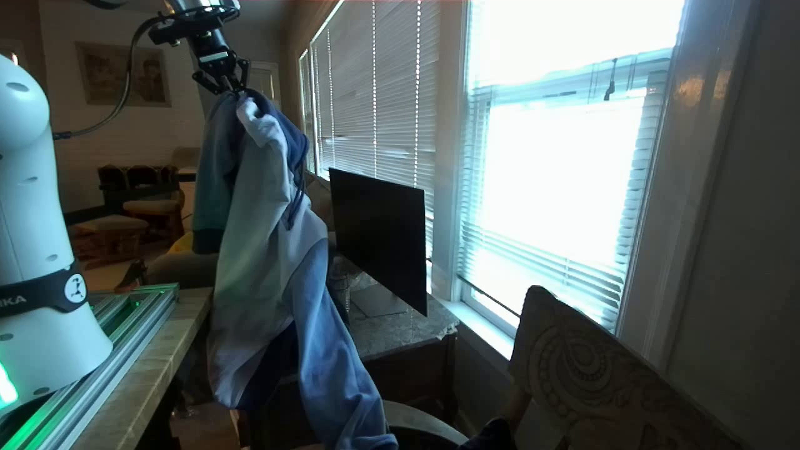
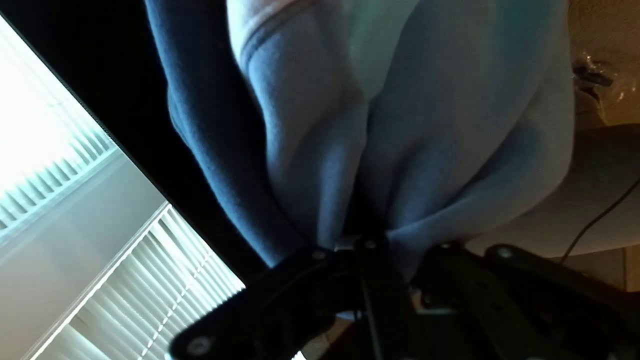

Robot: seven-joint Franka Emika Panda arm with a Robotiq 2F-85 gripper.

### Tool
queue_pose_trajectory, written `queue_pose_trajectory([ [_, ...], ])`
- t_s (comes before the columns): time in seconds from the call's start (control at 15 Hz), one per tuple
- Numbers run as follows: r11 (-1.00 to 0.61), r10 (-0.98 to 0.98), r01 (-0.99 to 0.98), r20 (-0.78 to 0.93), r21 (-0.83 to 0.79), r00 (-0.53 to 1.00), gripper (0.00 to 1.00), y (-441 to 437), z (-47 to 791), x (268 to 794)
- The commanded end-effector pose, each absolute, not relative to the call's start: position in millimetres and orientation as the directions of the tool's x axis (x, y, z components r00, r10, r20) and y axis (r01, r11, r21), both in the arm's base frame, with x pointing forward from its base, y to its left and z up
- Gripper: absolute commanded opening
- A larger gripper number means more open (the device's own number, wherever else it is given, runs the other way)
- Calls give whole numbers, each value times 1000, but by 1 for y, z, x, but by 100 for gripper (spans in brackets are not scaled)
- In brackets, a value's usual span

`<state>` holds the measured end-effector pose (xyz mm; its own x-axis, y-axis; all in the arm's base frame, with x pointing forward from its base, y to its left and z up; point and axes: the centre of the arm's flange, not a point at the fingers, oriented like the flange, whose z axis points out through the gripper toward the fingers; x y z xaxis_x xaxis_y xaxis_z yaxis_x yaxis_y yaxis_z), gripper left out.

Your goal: Put the jersey on the tv stand

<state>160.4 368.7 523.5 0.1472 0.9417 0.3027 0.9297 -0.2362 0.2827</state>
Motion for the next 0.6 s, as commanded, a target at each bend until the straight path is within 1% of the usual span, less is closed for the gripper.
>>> queue_pose_trajectory([
  [0.0, -236, 942, 930, 303, 283, 147, 14, 369, 524, 161],
  [0.07, -235, 942, 930, 303, 283, 146, 4, 369, 524, 161],
  [0.33, -245, 930, 909, 346, 337, 123, 4, 409, 527, 163],
  [0.53, -274, 904, 877, 417, 395, 95, 4, 449, 534, 159],
])
